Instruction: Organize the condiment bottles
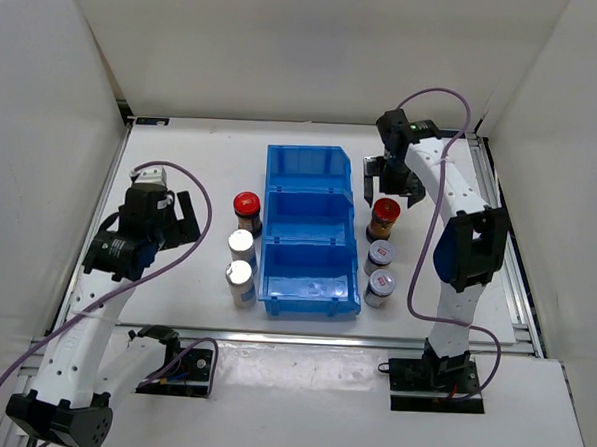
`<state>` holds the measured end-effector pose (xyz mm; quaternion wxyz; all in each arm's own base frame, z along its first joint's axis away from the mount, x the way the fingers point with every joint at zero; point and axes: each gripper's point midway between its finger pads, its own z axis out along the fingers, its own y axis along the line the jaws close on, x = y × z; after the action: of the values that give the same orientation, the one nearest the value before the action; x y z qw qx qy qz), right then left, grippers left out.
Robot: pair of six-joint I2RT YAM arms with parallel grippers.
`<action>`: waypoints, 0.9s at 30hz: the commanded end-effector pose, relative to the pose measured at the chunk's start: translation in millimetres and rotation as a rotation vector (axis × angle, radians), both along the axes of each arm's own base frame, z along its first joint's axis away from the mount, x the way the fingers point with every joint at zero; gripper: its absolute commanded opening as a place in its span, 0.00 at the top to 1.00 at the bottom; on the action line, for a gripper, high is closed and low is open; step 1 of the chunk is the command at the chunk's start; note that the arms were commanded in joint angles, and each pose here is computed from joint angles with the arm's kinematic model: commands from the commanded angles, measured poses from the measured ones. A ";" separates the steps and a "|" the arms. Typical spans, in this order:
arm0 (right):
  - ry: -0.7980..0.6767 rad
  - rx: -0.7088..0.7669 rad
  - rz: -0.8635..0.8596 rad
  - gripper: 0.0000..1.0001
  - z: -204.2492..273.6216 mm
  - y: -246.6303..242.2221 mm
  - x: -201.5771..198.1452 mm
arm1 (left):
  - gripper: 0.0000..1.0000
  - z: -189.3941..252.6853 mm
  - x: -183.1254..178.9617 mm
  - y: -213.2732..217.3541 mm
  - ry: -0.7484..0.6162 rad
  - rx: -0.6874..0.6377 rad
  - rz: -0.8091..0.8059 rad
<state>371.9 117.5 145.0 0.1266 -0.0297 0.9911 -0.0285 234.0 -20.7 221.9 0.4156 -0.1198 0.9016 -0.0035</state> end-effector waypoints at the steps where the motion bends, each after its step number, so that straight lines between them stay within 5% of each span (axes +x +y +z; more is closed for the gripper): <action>1: 0.031 0.013 -0.003 0.00 -3.0 3.8 -9.2 | 0.00 0.0 -2.8 2.8 -0.022 -0.004 0.025; 12: 0.090 0.019 -0.008 0.05 -26.2 10.4 -15.2 | 0.00 -19.5 -7.4 0.7 0.014 -0.029 0.043; 14: 0.076 0.012 -0.010 0.18 -24.7 10.2 -9.8 | 0.00 -17.6 -8.2 0.9 0.005 -0.032 0.043; 20: 0.038 -0.011 -0.016 0.35 -21.0 7.4 0.9 | 0.00 -15.7 -9.2 -1.0 -0.004 -0.034 0.034; 27: -0.094 -0.015 -0.053 0.72 21.1 1.9 12.8 | 0.00 -8.9 -12.4 -1.2 -0.037 -0.023 0.021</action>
<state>366.0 121.4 119.3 0.0937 -0.0202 0.9946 -0.0398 222.5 -24.8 207.3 0.4150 -0.1334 0.8998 -0.0163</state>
